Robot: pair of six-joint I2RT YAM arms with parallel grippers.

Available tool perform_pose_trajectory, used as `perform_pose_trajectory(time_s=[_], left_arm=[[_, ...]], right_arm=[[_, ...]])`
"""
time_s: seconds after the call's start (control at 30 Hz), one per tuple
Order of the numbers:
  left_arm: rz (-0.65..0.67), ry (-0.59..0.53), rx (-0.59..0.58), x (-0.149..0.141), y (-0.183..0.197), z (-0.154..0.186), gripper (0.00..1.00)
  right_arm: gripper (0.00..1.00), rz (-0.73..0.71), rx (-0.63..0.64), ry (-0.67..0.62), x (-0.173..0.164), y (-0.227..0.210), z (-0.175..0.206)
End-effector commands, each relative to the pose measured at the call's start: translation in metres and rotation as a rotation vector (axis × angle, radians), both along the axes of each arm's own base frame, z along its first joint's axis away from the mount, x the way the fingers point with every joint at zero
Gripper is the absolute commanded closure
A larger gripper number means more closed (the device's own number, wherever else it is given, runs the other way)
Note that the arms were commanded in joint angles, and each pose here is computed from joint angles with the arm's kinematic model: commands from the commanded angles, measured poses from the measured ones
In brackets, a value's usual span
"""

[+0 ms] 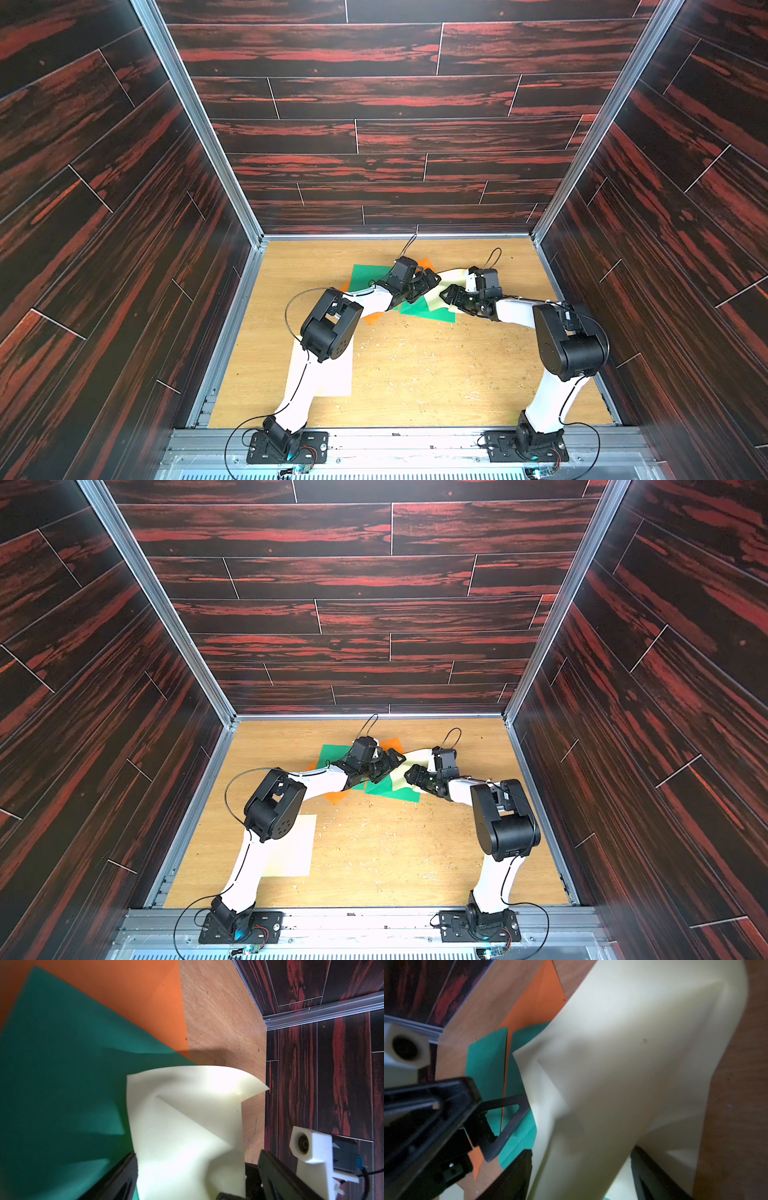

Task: Sort the scattered colored papers by color
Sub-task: Pick up the colored paper from the center of the board.

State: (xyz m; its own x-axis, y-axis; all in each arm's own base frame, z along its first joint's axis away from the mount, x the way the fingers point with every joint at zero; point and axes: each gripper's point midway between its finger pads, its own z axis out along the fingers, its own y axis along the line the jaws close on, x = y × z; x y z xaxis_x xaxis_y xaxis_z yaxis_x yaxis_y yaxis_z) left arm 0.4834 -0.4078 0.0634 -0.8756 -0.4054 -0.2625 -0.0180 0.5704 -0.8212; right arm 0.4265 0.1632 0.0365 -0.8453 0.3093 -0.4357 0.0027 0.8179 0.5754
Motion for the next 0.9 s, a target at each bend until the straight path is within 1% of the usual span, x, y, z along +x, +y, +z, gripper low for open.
perform_pose_trajectory(time_s=[0.0, 0.07, 0.1, 0.27, 0.37, 0.5, 0.63, 0.73, 0.87], left_arm=[[-0.008, -0.022, -0.012, -0.002, -0.002, 0.008, 0.05], [-0.008, -0.027, -0.009, -0.003, -0.001, 0.01, 0.05], [-0.01, -0.031, -0.006, -0.003, -0.001, 0.011, 0.05], [-0.012, -0.053, 0.009, -0.005, 0.003, 0.017, 0.04], [-0.012, -0.072, 0.014, -0.006, 0.006, 0.022, 0.03], [-0.023, -0.086, -0.006, -0.008, 0.004, 0.031, 0.03], [-0.014, -0.101, 0.002, -0.012, 0.011, 0.035, 0.03], [0.009, -0.131, -0.016, -0.018, 0.02, 0.044, 0.03], [0.041, -0.181, -0.066, -0.025, 0.03, 0.063, 0.03]], right_arm=[[0.34, 0.031, -0.016, 0.17, -0.033, 0.002, -0.038], [0.42, 0.036, -0.014, 0.171, -0.033, 0.003, -0.038], [0.43, 0.038, -0.012, 0.169, -0.033, 0.004, -0.037], [0.41, 0.032, -0.022, 0.131, -0.029, 0.002, -0.023], [0.41, 0.039, -0.019, 0.098, -0.026, 0.003, -0.006], [0.4, 0.06, 0.017, 0.057, -0.025, 0.008, 0.019], [0.4, 0.068, 0.03, 0.018, -0.024, 0.01, 0.04], [0.4, 0.073, 0.032, 0.001, -0.023, 0.011, 0.05], [0.42, 0.081, 0.046, -0.002, -0.021, 0.013, 0.053]])
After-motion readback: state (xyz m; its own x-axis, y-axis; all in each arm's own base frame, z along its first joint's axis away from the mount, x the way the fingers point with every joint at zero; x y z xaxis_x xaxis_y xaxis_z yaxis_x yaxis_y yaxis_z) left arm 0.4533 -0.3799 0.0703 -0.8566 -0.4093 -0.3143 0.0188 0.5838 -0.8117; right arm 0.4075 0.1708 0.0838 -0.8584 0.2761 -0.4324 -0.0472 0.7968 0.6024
